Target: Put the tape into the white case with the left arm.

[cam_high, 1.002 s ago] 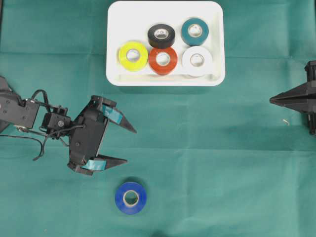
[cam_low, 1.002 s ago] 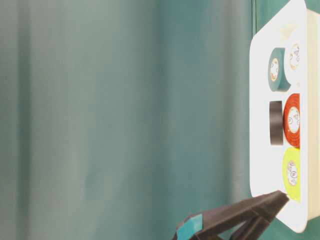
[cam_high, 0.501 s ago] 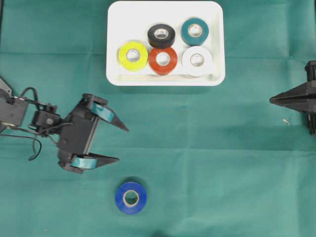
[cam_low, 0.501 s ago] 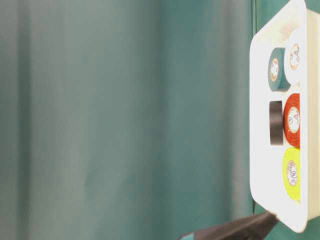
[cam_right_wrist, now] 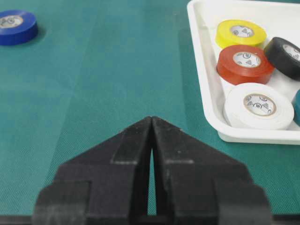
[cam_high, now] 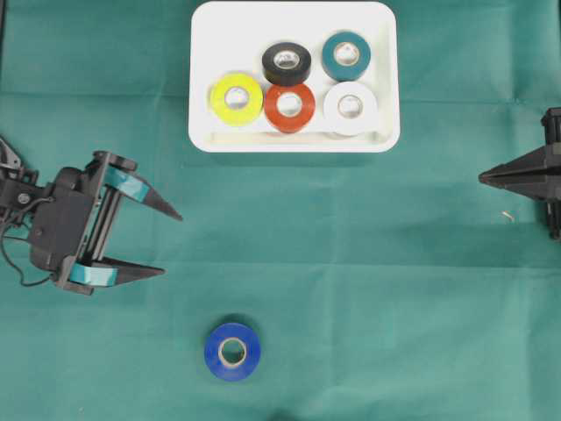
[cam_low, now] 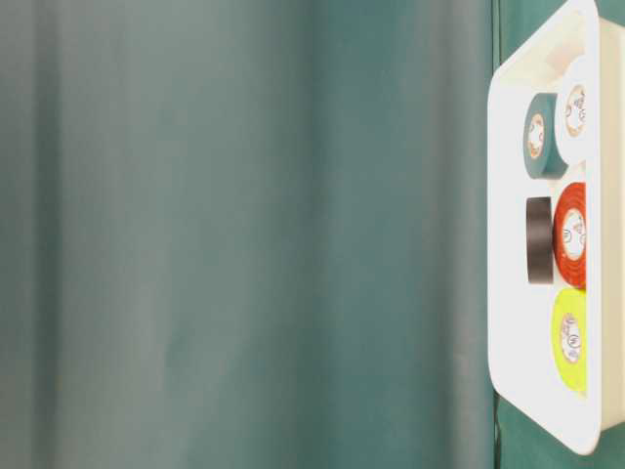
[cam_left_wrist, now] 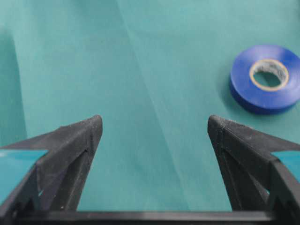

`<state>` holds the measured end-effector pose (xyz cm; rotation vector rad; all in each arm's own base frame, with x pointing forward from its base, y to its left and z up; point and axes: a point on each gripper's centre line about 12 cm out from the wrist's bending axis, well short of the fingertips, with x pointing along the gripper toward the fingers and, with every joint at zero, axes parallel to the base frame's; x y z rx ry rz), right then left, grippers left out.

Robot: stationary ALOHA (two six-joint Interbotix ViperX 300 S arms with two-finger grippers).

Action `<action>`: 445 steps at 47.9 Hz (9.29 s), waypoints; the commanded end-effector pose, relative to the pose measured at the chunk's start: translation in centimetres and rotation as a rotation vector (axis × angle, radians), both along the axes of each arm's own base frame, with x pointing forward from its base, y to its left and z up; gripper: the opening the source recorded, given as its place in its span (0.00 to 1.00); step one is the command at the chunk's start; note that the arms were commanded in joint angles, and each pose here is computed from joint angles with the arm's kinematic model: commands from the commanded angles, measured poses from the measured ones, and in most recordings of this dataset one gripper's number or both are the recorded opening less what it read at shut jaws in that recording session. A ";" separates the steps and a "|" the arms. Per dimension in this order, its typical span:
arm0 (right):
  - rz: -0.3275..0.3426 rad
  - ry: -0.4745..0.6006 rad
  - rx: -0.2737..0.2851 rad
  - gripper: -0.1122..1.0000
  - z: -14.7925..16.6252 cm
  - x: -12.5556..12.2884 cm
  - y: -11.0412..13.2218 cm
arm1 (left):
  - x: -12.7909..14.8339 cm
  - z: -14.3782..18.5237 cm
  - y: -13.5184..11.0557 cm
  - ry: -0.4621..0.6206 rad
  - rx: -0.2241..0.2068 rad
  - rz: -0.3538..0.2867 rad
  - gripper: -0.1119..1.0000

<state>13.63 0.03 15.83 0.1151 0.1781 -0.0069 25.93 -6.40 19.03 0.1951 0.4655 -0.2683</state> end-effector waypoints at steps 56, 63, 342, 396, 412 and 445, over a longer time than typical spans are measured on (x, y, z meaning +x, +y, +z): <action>-0.001 -0.009 0.000 0.02 0.4 0.2 0.0 | 5.1 -2.3 -7.4 0.124 -0.065 -0.116 0.99; -0.001 -0.008 0.000 0.02 0.4 0.2 0.0 | 6.5 -2.9 -8.0 0.140 -0.070 -0.109 0.99; -0.008 0.014 -0.015 0.02 -0.5 -0.1 -0.1 | 8.8 -2.2 25.4 0.046 0.000 0.740 0.72; -0.007 0.017 -0.017 0.02 -0.6 -0.2 -0.1 | 5.9 1.1 14.0 -0.034 -0.070 0.513 0.99; -0.005 0.017 -0.017 0.02 -0.7 -0.2 -0.1 | 5.6 1.4 7.8 -0.040 -0.080 0.324 0.99; -0.007 0.017 -0.015 0.02 -0.7 -0.2 -0.1 | 5.4 1.2 4.0 -0.085 -0.083 0.199 0.99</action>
